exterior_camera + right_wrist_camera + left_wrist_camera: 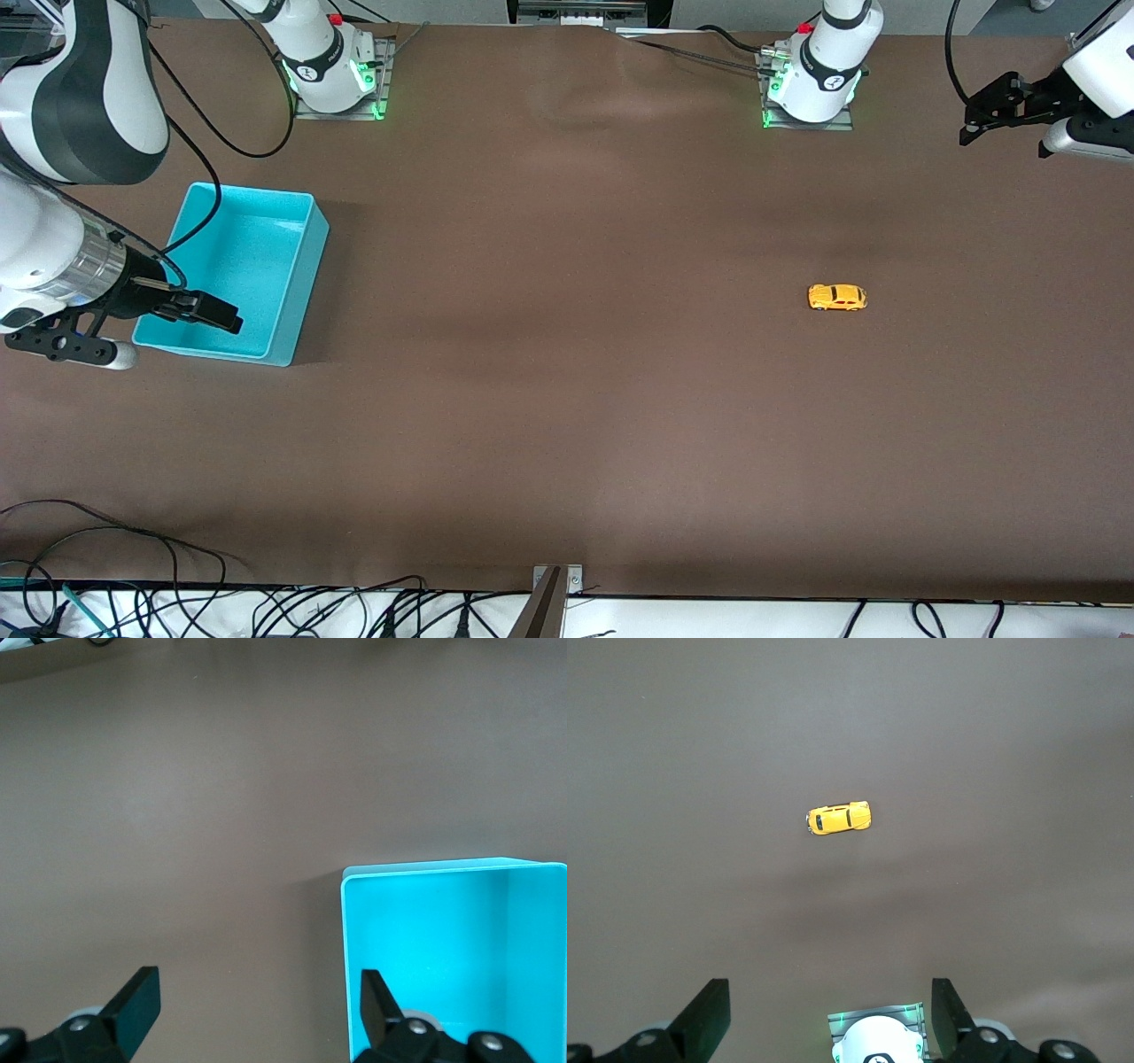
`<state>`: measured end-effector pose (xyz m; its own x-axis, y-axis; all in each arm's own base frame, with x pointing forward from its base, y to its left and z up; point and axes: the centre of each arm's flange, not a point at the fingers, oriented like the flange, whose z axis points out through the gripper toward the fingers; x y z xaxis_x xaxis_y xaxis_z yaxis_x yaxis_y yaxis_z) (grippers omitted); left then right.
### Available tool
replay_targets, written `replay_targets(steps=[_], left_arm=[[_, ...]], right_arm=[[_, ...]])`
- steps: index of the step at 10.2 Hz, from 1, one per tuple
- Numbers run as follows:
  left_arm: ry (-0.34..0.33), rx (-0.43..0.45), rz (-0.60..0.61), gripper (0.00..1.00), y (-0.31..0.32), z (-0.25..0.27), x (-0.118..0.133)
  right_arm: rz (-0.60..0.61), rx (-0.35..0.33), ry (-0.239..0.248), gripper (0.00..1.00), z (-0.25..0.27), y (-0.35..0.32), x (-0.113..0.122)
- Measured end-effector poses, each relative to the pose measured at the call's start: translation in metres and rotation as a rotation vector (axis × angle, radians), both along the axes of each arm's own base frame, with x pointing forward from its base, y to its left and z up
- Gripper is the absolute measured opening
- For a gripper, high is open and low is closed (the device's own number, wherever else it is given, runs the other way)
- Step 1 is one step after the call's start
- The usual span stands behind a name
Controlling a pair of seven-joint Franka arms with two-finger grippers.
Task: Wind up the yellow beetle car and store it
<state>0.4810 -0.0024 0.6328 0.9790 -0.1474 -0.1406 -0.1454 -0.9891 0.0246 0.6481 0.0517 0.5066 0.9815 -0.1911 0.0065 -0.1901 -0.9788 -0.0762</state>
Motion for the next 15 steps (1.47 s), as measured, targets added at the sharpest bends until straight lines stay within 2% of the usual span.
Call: replay_targets(steps=[11,15], left_arm=[[0.0,0.0,0.0,1.0,0.0,0.0,0.0],[-0.01,0.0,-0.002,1.0,-0.001,0.0,0.002]], right_arm=[[-0.013,-0.002,0.006,1.0,-0.004,-0.004,0.002],[-0.034,-0.006,-0.007,1.0,0.002,-0.018,0.004]])
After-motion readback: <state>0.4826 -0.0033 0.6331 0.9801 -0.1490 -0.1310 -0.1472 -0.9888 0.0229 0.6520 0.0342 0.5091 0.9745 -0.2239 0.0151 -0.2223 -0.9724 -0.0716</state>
